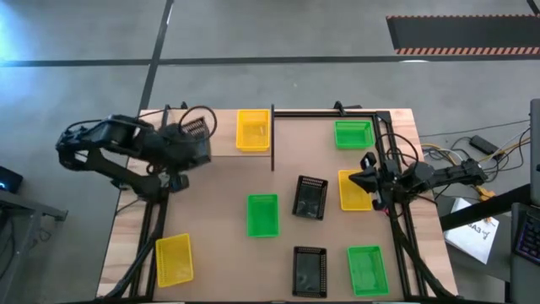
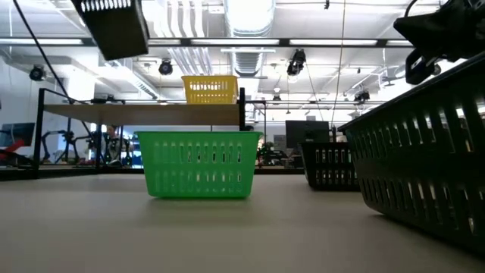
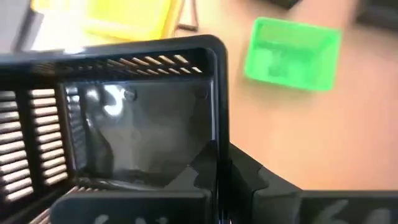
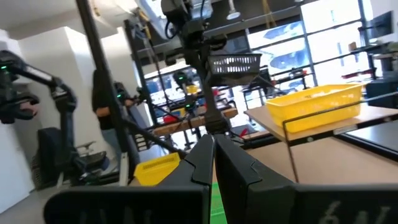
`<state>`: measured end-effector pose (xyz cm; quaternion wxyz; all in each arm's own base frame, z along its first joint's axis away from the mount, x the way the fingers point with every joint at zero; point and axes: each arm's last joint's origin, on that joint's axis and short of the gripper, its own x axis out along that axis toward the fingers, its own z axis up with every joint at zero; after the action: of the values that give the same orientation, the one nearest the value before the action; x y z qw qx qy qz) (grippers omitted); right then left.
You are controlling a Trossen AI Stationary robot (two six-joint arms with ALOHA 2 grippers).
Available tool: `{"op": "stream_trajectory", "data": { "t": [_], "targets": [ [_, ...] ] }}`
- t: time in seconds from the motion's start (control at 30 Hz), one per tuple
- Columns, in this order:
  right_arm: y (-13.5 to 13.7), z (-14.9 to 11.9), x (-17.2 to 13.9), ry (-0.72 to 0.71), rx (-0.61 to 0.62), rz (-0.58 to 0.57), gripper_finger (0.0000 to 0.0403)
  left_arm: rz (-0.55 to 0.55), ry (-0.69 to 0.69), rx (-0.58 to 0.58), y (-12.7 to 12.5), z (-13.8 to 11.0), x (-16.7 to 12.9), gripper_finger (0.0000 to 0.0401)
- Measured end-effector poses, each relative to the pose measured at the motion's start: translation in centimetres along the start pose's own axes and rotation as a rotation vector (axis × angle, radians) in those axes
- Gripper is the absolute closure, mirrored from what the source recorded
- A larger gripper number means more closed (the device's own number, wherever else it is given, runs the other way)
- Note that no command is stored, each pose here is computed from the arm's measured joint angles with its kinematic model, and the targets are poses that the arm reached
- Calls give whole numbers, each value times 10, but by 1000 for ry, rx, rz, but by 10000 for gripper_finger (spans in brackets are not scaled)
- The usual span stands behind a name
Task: Stack baskets on shelf by color
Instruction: Put the bottom left black bin on the shelf
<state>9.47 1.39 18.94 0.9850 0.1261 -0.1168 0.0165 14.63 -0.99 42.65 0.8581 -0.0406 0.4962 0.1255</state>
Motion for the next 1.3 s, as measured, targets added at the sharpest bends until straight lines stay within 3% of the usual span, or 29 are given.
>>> {"op": "stream_trajectory", "data": {
  "t": [0.3, 0.67, 1.07, 1.3],
  "targets": [
    [-1, 0, 0, -8, 0, -41, 394, 146, 116, 201, 23, -15, 27, 401],
    [-1, 0, 0, -8, 3, -41, 394, 211, 227, 234, 46, -55, 50, 401],
    [-1, 0, 0, -11, 4, -41, 394, 210, 257, 310, 55, -66, 81, 401],
    [-1, 1, 0, -18, 74, -42, 394, 195, 265, 295, 69, -68, 87, 401]
  ]
}}
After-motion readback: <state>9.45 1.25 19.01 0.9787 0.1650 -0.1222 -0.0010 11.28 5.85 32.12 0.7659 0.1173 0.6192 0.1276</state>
